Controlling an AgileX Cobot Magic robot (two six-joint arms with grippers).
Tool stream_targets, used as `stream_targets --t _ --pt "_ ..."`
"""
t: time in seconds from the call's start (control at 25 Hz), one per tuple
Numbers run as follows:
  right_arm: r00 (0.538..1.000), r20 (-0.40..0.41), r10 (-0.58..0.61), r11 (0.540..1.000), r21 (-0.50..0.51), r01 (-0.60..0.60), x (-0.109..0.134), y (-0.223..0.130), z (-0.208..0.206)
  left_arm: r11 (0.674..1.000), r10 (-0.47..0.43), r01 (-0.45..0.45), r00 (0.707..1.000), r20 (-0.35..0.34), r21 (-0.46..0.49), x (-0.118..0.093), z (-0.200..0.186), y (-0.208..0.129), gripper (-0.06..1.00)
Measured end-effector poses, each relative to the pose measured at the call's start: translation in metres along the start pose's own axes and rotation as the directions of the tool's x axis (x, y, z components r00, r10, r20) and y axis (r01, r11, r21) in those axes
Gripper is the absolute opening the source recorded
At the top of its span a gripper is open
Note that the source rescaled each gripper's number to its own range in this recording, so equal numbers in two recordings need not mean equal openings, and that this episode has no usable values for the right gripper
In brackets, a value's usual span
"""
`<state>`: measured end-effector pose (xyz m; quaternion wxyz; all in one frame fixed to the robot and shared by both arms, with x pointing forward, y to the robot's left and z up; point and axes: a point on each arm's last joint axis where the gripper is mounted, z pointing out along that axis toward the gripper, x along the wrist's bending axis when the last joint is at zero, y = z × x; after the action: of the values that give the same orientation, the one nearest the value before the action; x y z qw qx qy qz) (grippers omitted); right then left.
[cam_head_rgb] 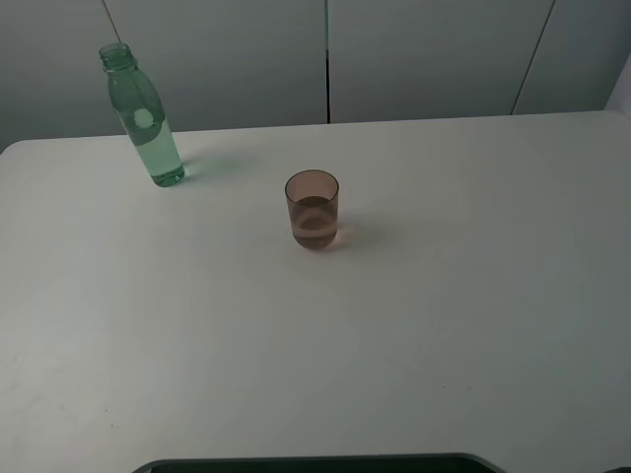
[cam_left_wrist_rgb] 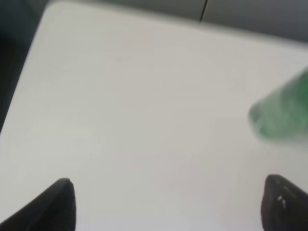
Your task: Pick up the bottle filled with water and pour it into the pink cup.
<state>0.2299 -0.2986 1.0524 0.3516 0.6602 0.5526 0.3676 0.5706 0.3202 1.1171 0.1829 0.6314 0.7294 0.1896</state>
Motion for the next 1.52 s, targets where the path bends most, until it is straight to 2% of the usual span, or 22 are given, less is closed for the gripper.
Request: stream_targets --t 0.08,0.12,0.2,0.32,0.6,1.0,1.12,1.2,1.52 --pt "1.0 0.0 0.0 1.0 0.0 0.0 0.0 0.0 0.0 0.992 0.03 -0.027 0.999 -0.022 0.123 0.004 -0.005 -0.009 0.99" --pt "1.0 0.0 0.0 1.0 0.0 0.0 0.0 0.0 0.0 0.988 0.041 -0.036 0.999 -0.029 0.152 0.005 -0.006 -0.012 0.99" --pt "1.0 0.0 0.0 1.0 0.0 0.0 0.0 0.0 0.0 0.984 0.043 -0.037 0.999 -0.03 0.176 0.005 -0.007 -0.016 0.99" --pt "1.0 0.0 0.0 1.0 0.0 0.0 0.0 0.0 0.0 0.975 0.059 -0.06 0.998 0.011 0.213 0.003 -0.007 -0.031 0.99" --pt "1.0 0.0 0.0 1.0 0.0 0.0 0.0 0.0 0.0 0.936 0.069 -0.075 0.997 0.03 0.344 0.006 -0.001 -0.089 0.99" --pt "1.0 0.0 0.0 1.0 0.0 0.0 0.0 0.0 0.0 0.845 0.081 -0.077 0.997 0.016 0.53 0.016 0.009 -0.19 0.99" --pt "1.0 0.0 0.0 1.0 0.0 0.0 0.0 0.0 0.0 0.829 0.081 -0.076 0.997 0.016 0.555 0.018 0.009 -0.21 0.99" --pt "1.0 0.0 0.0 1.0 0.0 0.0 0.0 0.0 0.0 0.838 0.076 -0.074 0.997 0.02 0.54 0.018 0.004 -0.217 0.99" --pt "1.0 0.0 0.0 1.0 0.0 0.0 0.0 0.0 0.0 0.921 0.07 -0.075 0.997 0.027 0.382 0.019 -0.027 -0.239 0.99"
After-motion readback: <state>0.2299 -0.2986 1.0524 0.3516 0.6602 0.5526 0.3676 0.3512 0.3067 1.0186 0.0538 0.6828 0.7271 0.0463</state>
